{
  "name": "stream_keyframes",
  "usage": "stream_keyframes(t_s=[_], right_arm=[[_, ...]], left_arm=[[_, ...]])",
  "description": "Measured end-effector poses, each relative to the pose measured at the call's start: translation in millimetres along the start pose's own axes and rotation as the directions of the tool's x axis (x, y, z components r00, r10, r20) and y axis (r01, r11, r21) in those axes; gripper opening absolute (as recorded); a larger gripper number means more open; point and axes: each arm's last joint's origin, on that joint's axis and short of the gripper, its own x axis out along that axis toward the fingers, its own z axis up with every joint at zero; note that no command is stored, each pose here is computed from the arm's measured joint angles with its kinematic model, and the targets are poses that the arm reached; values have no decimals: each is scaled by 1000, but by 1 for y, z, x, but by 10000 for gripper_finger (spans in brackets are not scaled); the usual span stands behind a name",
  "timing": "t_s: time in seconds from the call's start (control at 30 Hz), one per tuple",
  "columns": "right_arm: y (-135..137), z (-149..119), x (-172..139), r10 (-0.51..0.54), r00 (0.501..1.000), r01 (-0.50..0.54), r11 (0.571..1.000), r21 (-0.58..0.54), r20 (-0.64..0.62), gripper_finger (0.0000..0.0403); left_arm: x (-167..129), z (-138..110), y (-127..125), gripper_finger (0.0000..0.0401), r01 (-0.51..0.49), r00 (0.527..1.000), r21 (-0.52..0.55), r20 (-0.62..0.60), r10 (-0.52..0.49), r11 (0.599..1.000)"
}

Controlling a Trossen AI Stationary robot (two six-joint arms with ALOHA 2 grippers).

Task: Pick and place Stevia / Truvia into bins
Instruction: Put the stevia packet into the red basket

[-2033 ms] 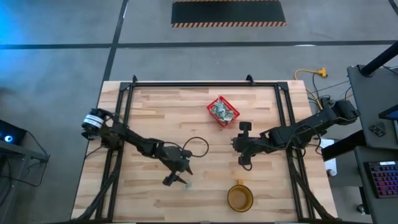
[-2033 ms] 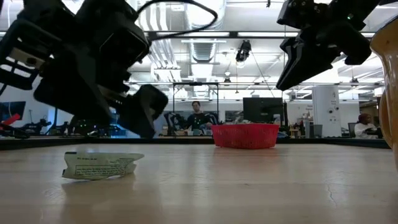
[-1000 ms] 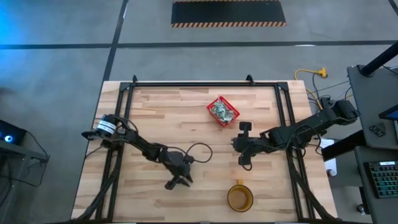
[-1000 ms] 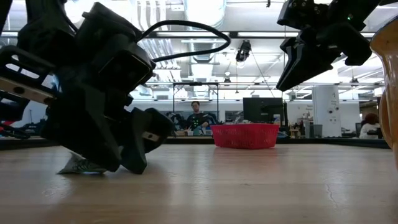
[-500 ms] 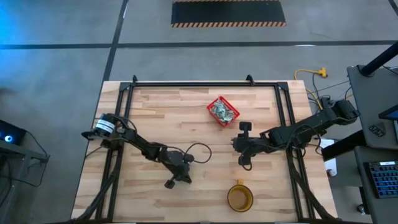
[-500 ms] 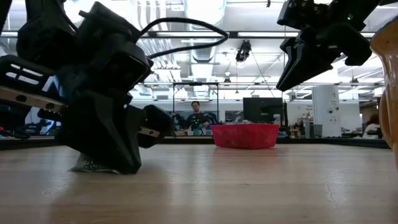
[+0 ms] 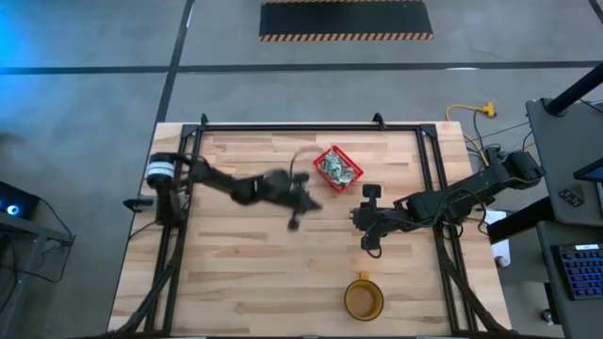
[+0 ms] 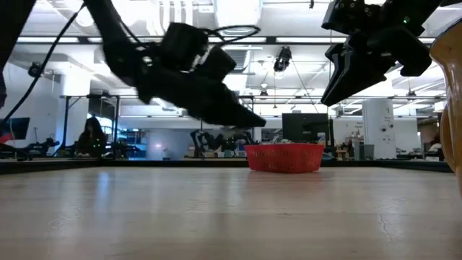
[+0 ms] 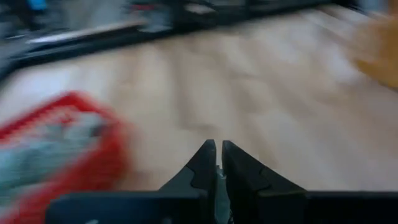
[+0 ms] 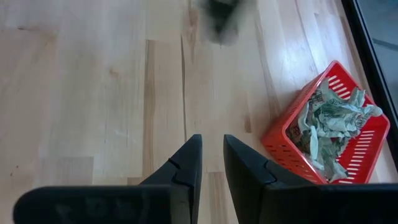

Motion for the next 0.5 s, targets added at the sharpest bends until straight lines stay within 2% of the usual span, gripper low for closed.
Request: stream_keyframes(t_s=[0.13, 0.23, 0.37, 0.5], right_arm=[[0, 0, 0, 0, 1000, 0, 1000, 0, 0, 56], [0, 0, 0, 0, 1000, 0, 1000, -2, 0, 56], [0, 0, 0, -1, 1000, 1, 1000, 0, 4, 56], [0, 0, 0, 0, 1000, 0, 1000, 0, 4, 57]], left_arm=[[-4, 16, 52, 8, -127, 990, -67, 58, 131, 990], [-6, 29, 82, 8, -194, 973, -98, 104, 204, 976], [1, 38, 109, 8, -238, 956, -143, 139, 257, 961], [24, 33, 123, 8, -236, 956, -181, 134, 262, 955]])
